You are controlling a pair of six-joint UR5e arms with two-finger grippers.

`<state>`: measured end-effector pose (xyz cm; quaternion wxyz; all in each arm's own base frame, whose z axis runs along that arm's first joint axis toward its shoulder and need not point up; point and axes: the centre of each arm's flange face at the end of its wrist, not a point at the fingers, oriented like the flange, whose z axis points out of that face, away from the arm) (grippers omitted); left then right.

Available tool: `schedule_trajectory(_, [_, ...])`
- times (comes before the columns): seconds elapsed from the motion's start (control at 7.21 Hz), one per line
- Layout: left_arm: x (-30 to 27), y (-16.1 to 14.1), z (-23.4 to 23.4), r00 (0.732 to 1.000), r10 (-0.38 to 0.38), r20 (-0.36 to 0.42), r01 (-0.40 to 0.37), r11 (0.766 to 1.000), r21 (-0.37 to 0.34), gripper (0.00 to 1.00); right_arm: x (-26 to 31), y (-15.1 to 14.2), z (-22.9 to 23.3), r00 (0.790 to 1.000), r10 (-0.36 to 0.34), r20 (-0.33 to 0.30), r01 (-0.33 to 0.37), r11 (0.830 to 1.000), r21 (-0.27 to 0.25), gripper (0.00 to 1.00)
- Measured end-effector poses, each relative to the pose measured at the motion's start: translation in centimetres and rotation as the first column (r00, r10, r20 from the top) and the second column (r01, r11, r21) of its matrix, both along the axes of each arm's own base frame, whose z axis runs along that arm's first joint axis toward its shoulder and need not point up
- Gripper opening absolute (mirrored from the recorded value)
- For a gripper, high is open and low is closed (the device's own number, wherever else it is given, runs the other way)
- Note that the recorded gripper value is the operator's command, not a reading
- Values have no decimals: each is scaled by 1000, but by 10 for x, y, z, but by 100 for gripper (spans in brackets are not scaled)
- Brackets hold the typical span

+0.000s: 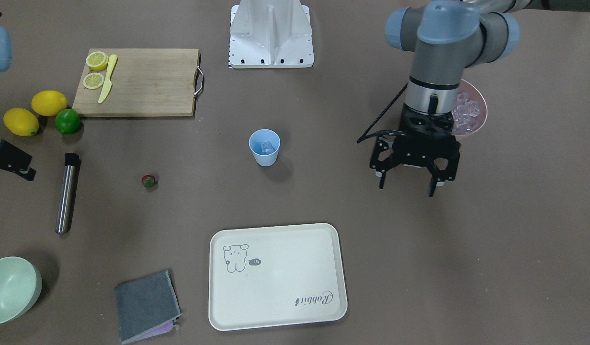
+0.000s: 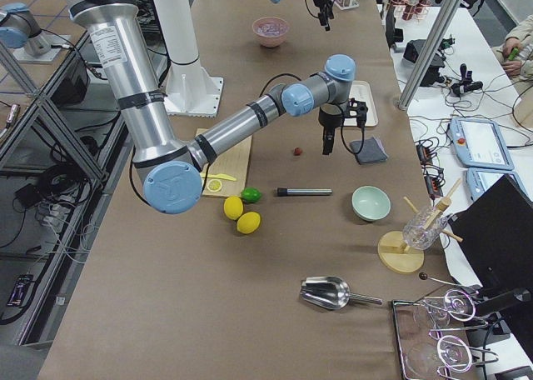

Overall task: Mash ice and strawberries in cup
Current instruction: 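Withdraw the left arm away from the table while the right arm reaches toward the strawberry, then lower the right gripper onto the red strawberry and grasp it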

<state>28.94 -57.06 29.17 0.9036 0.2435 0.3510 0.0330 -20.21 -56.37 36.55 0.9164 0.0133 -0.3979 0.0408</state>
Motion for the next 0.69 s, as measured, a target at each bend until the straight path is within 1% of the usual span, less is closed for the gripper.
schedule_trajectory(0.28, [-65,-14,45,993,104,64,-99,992,-76,98,-77,21,-16,1000,11,2,-11,999,39,100])
schedule_trajectory(0.42, [-93,-18,57,988,133,72,-124,985,-118,98,-116,32,-17,1000,16,1,-16,998,60,100])
schedule_trajectory(0.55, [-119,-20,72,987,147,67,-136,980,-148,98,-152,43,-14,1000,10,-7,-10,996,83,100])
schedule_trajectory(0.69, [-136,-19,80,986,152,65,-140,978,-157,98,-179,51,-3,1000,2,-23,0,994,105,100])
